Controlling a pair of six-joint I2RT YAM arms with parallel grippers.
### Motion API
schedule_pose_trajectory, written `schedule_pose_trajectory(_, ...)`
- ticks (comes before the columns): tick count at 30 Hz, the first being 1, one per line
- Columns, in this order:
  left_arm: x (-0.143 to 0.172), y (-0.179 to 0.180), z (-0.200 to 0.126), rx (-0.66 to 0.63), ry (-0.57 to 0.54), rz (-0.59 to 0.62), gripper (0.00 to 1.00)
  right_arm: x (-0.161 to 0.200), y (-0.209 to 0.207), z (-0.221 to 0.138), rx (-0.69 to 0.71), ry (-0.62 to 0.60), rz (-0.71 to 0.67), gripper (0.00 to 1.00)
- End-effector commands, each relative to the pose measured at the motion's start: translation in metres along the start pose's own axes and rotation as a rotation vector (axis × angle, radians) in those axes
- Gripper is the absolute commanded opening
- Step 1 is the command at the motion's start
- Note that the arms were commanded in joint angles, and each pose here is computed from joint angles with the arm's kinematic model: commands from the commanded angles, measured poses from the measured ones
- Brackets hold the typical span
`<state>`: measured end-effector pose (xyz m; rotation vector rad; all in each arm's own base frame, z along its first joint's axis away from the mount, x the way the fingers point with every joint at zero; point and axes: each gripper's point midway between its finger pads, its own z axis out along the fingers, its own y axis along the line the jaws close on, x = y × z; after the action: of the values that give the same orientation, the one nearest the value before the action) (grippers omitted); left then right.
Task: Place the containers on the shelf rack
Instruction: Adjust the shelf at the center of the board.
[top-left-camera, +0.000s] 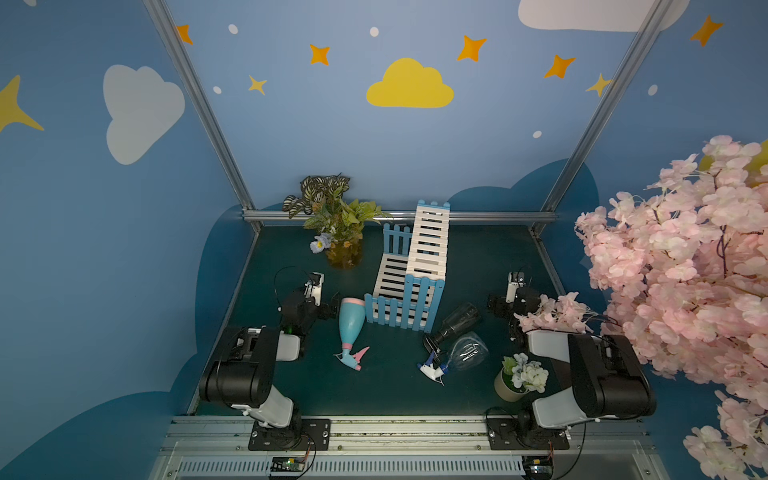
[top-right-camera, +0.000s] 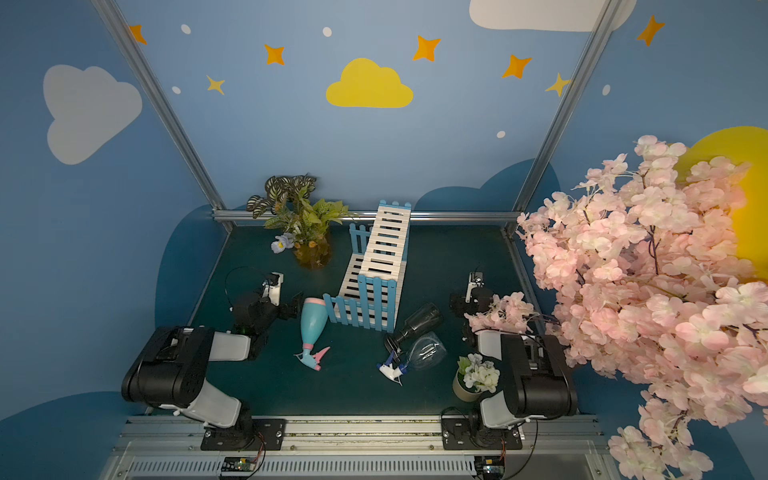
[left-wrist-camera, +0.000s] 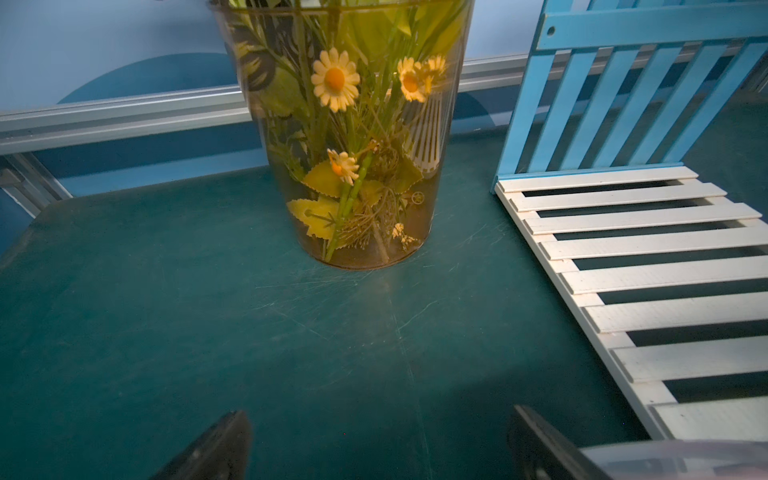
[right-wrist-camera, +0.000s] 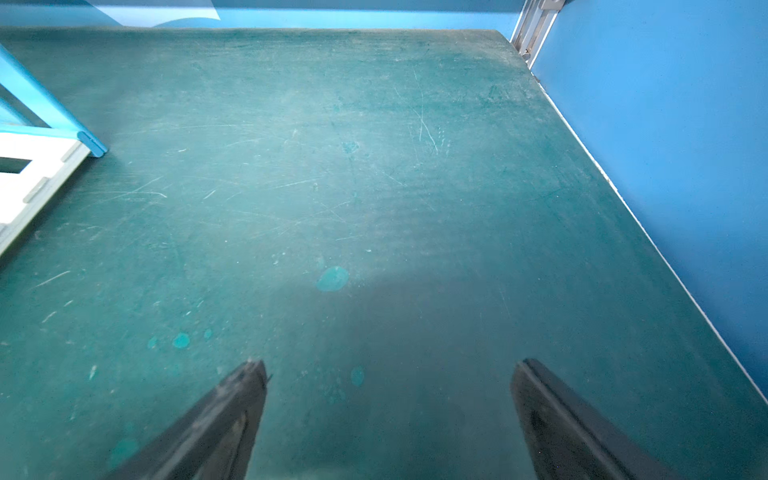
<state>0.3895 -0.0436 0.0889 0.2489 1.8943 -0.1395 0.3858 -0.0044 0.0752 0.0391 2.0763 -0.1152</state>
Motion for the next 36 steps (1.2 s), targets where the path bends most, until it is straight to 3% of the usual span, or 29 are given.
schedule_pose_trajectory(1, -0.013, -0.004, -0.018, 0.007, -0.059, 0.002, 1.0, -0.047, -0.008, -0.022, 0.021, -0.116, 0.055, 0.98)
schedule_pose_trajectory(4, -0.03, -0.005, -0.04, -0.01, -0.126, 0.006, 1.0, -0.061, -0.015, -0.057, 0.029, -0.082, 0.118, 0.98)
schedule_pose_trajectory(8, -0.051, -0.013, -0.065, 0.0, -0.171, -0.02, 1.0, -0.08, 0.003, -0.094, -0.102, -0.141, 0.212, 0.97)
schedule_pose_trajectory(13, -0.089, -0.049, -0.1, 0.079, -0.244, -0.067, 1.0, -0.082, 0.053, -0.131, -0.315, -0.09, 0.193, 0.97)
schedule_pose_trajectory(17, -0.121, -0.087, -0.125, 0.252, -0.298, -0.134, 1.0, -0.065, 0.093, -0.159, -0.422, -0.053, 0.138, 0.97)
schedule_pose_trajectory(21, -0.13, -0.125, -0.142, 0.456, -0.231, -0.192, 1.0, -0.042, 0.114, -0.178, -0.457, -0.023, 0.057, 0.97)
schedule_pose_trajectory(25, -0.116, -0.151, -0.145, 0.612, -0.157, -0.241, 1.0, -0.027, 0.14, -0.204, -0.559, -0.023, -0.021, 0.97)
schedule_pose_trajectory(30, -0.107, -0.165, -0.124, 0.685, -0.012, -0.297, 1.0, -0.022, 0.168, -0.235, -0.633, -0.067, -0.128, 0.96)
schedule_pose_trajectory(33, -0.11, -0.162, -0.112, 0.66, -0.014, -0.319, 1.0, -0.028, 0.182, -0.246, -0.625, -0.143, -0.171, 0.96)
schedule_pose_trajectory(36, -0.118, -0.169, -0.106, 0.706, -0.002, -0.312, 1.0, -0.048, 0.188, -0.248, -0.567, -0.223, -0.126, 0.96)
